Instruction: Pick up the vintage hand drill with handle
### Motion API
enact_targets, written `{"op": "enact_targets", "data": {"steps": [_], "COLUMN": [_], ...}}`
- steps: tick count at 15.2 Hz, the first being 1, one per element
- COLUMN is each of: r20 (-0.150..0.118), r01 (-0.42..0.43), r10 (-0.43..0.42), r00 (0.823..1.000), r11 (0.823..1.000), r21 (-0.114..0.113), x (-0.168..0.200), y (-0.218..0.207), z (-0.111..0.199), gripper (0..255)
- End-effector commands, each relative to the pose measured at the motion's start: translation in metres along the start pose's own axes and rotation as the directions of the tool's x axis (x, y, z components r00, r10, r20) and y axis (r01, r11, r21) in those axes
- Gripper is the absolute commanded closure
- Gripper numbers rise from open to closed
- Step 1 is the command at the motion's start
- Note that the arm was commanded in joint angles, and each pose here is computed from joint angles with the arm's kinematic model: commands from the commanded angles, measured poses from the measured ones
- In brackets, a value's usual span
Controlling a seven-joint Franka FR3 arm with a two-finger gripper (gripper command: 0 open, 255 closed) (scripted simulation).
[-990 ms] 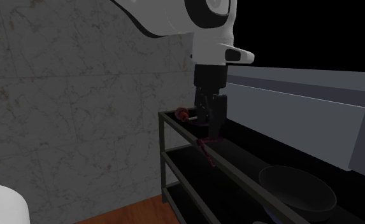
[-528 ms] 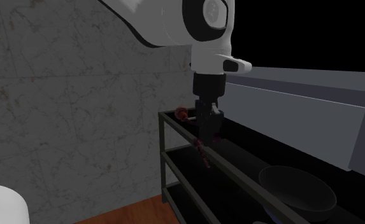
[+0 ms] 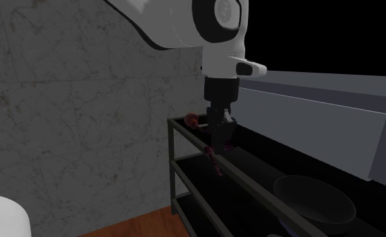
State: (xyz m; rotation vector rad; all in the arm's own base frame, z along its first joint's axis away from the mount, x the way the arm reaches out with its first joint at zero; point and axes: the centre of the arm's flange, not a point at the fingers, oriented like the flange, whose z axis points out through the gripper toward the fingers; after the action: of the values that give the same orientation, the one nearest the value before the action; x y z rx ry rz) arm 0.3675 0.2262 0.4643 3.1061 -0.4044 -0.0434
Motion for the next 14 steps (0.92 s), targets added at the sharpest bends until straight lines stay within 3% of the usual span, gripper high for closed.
{"op": "enact_targets", "data": {"steps": [1, 14], "r20": [0.007, 0.007], "r01": [-0.002, -0.002], "r10": [0.002, 0.002], "r00": [1.000, 1.000], "r11": [1.000, 1.000], "r21": [-0.006, -0.006], "x": [0.002, 0.000], "y": [-0.001, 0.000], "z": [0.000, -0.069], "gripper": [255, 255]}}
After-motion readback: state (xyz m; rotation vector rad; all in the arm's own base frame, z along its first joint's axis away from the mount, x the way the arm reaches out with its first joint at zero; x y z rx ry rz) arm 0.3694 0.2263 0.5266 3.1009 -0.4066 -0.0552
